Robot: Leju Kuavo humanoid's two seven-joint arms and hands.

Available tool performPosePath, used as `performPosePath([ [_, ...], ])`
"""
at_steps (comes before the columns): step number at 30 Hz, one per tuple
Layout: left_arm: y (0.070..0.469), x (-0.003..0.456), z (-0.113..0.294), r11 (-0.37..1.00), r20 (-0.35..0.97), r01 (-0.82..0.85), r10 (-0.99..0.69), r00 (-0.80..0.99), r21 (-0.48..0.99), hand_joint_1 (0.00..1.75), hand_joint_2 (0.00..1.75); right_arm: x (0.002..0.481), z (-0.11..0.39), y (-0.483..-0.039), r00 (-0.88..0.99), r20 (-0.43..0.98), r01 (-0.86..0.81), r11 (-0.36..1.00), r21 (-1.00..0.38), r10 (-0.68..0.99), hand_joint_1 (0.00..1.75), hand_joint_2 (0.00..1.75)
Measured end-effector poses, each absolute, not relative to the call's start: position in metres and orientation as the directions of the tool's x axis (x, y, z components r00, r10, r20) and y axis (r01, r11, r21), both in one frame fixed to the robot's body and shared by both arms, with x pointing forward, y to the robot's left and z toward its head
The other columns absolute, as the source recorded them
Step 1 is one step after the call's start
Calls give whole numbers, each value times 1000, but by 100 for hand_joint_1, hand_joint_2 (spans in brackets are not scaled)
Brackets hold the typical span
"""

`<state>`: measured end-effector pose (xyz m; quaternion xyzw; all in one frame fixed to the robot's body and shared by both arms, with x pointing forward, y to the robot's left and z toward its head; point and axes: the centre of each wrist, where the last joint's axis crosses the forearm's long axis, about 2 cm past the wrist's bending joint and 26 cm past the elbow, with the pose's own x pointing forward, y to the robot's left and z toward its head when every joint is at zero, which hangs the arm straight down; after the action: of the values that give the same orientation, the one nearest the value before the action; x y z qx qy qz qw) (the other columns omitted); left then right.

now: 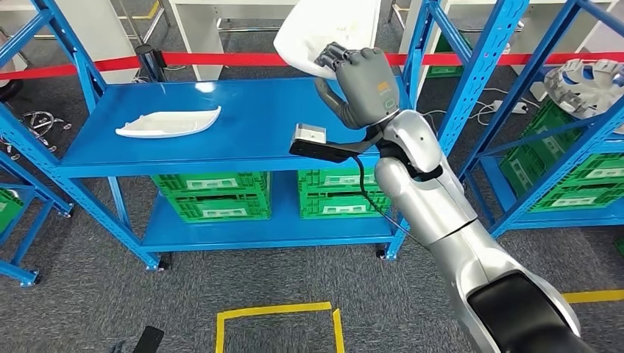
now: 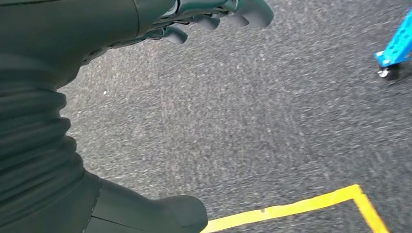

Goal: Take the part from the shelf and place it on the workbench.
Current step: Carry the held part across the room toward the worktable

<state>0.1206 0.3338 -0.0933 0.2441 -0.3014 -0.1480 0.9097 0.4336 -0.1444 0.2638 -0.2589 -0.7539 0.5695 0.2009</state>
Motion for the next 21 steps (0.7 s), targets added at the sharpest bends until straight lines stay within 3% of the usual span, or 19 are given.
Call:
performPosePath([
  [21,335,111,-96,844,474,105,-393,788,525,0,175,445,270,-145,-727,-31,180,146,-973,686,175,175],
])
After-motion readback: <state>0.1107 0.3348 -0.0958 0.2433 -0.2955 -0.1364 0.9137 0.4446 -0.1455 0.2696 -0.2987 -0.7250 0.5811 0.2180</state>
